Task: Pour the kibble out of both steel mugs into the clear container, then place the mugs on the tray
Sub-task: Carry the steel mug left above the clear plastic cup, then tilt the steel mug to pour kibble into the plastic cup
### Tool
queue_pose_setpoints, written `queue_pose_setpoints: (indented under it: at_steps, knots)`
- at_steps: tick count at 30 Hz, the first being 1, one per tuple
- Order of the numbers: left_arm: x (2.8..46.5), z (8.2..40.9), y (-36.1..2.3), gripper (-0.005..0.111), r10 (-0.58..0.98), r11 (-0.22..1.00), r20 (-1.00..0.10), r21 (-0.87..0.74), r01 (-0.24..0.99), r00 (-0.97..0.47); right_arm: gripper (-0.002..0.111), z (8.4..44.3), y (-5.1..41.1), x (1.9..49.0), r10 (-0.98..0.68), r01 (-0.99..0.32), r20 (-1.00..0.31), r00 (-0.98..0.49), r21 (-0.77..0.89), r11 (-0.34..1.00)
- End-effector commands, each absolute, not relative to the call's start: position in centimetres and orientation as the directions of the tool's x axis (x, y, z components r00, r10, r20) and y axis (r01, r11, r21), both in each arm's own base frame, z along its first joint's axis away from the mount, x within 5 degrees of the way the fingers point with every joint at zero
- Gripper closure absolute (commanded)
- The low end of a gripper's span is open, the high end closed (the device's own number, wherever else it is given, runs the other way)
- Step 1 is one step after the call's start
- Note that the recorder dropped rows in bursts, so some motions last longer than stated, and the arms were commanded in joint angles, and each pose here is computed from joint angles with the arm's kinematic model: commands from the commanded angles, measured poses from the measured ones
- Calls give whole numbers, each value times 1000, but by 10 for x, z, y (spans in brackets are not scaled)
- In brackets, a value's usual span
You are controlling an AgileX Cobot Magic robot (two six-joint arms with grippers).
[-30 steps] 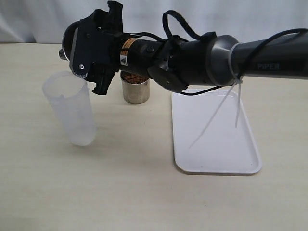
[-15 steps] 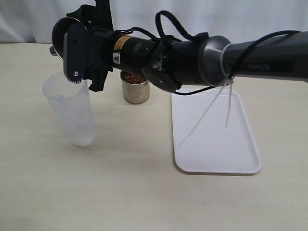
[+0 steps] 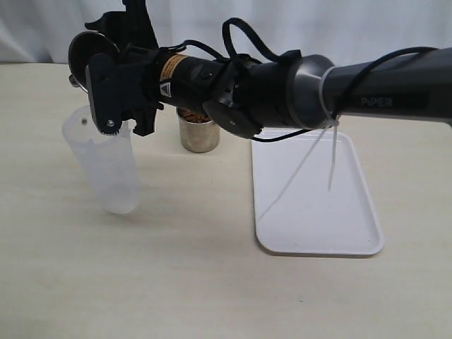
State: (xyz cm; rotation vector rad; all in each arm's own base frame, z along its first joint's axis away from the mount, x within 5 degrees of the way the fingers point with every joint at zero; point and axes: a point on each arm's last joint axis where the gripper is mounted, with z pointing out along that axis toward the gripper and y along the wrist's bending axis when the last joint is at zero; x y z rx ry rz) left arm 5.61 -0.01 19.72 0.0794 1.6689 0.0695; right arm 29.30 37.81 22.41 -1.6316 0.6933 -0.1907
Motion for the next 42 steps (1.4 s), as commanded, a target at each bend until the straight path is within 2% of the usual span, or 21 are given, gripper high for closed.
queue_pose_setpoints:
  at_steps: [1,14,16,42]
  knots:
    - [56,196,0,107,89,996,-991,88,12,-99,104,236,380,292,-515,-262,-220,829,-965,-9]
    - [56,197,0,107,89,996,-991,88,12,-95,104,236,380,292,-512,-197,-144,847,-979,-49]
    - [56,197,0,107,89,996,-992,88,11,-90,104,236,380,292,-509,-154,-95,855,-985,-75]
    - [56,197,0,107,89,996,-992,88,12,-94,104,238,381,292,-494,-67,-8,870,-993,-102]
